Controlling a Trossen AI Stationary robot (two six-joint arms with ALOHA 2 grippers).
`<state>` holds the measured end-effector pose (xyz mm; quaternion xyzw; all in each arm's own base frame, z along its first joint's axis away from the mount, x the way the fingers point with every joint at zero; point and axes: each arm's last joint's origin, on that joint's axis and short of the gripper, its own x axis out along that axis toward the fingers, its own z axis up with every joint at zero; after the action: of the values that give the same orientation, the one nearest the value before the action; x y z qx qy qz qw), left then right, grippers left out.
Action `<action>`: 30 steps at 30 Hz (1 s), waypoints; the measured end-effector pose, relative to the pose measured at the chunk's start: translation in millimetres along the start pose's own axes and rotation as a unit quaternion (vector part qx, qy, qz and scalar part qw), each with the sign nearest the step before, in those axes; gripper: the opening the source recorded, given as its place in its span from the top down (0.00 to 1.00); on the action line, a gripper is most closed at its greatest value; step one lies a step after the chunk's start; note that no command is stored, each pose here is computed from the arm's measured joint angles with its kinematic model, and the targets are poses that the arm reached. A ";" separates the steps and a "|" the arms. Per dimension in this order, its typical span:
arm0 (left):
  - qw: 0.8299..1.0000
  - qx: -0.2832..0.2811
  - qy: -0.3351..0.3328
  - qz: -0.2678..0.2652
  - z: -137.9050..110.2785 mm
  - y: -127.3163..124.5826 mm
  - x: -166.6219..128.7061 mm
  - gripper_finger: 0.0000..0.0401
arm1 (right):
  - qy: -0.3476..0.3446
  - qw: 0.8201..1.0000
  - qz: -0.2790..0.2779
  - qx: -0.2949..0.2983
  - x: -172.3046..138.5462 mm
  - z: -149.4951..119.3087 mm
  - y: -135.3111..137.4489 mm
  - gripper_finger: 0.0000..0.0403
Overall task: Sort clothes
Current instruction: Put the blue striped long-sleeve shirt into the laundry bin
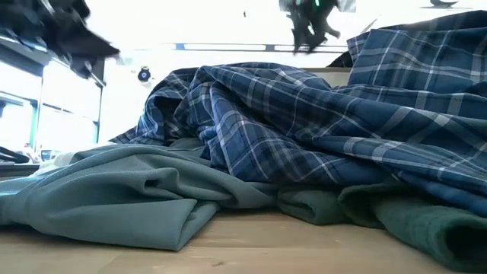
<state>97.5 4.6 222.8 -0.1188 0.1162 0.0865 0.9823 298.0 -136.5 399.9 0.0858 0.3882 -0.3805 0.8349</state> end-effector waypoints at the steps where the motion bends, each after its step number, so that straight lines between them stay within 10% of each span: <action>1: 1.000 0.003 0.021 0.010 -2.0 -0.2 7.0 0.98 | -0.028 0.999 0.034 -0.033 -9.5 4.2 13.5 0.53; 7: 0.996 0.009 0.070 0.054 -7.5 -1.6 38.9 0.98 | -0.132 0.957 0.208 -0.150 -30.4 1.4 111.8 0.52; 14: 0.995 0.017 0.093 0.042 -9.9 -3.7 51.2 0.98 | -0.079 0.924 0.192 -0.322 45.5 -38.5 218.6 0.52; 21: 0.995 0.030 0.086 0.038 -5.1 -4.9 50.1 0.98 | -0.024 0.914 0.058 -0.402 95.1 -40.0 238.8 0.54; 30: 0.995 0.026 0.091 0.022 -5.5 -5.7 50.0 0.98 | -0.050 0.923 -0.028 -0.381 96.7 -6.5 231.6 0.96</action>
<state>145.4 4.8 206.5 -0.0980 0.2100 0.0939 0.9682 496.4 -27.5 291.3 -0.2687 0.4638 -0.2306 0.8121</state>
